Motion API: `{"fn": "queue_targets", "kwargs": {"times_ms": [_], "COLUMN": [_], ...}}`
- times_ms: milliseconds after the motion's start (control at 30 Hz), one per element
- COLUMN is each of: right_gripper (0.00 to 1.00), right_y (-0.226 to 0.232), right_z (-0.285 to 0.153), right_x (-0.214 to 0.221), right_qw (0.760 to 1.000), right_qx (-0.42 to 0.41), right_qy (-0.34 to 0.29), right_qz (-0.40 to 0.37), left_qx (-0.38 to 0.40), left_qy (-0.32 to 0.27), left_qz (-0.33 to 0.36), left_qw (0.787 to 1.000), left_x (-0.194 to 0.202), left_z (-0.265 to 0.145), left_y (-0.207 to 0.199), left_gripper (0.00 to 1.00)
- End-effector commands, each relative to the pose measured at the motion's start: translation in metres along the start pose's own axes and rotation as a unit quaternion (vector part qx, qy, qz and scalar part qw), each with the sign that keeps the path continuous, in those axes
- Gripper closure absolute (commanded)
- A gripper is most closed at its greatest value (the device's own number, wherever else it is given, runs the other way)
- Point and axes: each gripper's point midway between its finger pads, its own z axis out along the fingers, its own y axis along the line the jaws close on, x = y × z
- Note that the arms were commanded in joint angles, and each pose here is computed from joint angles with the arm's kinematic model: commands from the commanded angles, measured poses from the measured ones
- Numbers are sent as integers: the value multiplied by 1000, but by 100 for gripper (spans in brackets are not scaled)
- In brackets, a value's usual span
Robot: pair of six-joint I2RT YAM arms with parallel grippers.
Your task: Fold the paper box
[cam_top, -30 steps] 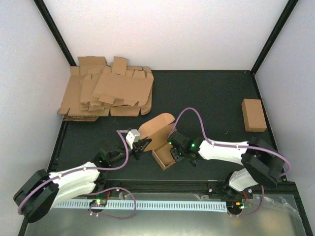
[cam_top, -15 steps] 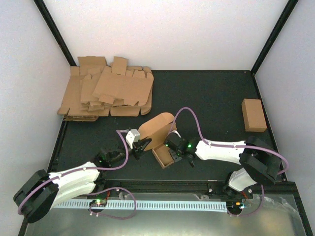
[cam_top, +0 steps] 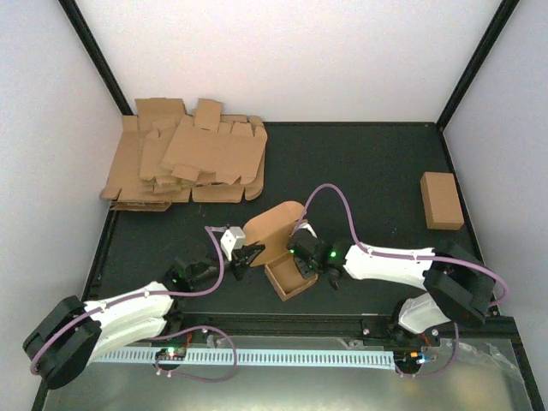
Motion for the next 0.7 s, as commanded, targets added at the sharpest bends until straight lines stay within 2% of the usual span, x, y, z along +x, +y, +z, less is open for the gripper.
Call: {"fn": "queue_targets", "kwargs": {"times_ms": [0, 233, 500, 567, 667], "right_gripper": [57, 58, 68, 74, 92], "right_y": [6, 6, 1, 1, -3], "right_z": [0, 12, 26, 28, 28], "right_x": [-8, -2, 0, 1, 2], "right_qw": [1000, 1000, 999, 999, 999], "right_qx": [-16, -10, 22, 28, 39], "right_qy": [-25, -13, -21, -21, -23], "right_qz": [8, 12, 24, 23, 25], "left_qx": [24, 23, 19, 18, 13], "left_qy": [-13, -16, -6, -5, -2], "left_qz": [8, 5, -4, -5, -7], "left_qw": [1000, 1000, 1000, 1000, 1000], "left_x": [-18, -20, -14, -13, -12], "left_z": [4, 4, 6, 6, 6], "left_y": [-11, -11, -8, -7, -6], "left_gripper": [99, 99, 99, 98, 98]}}
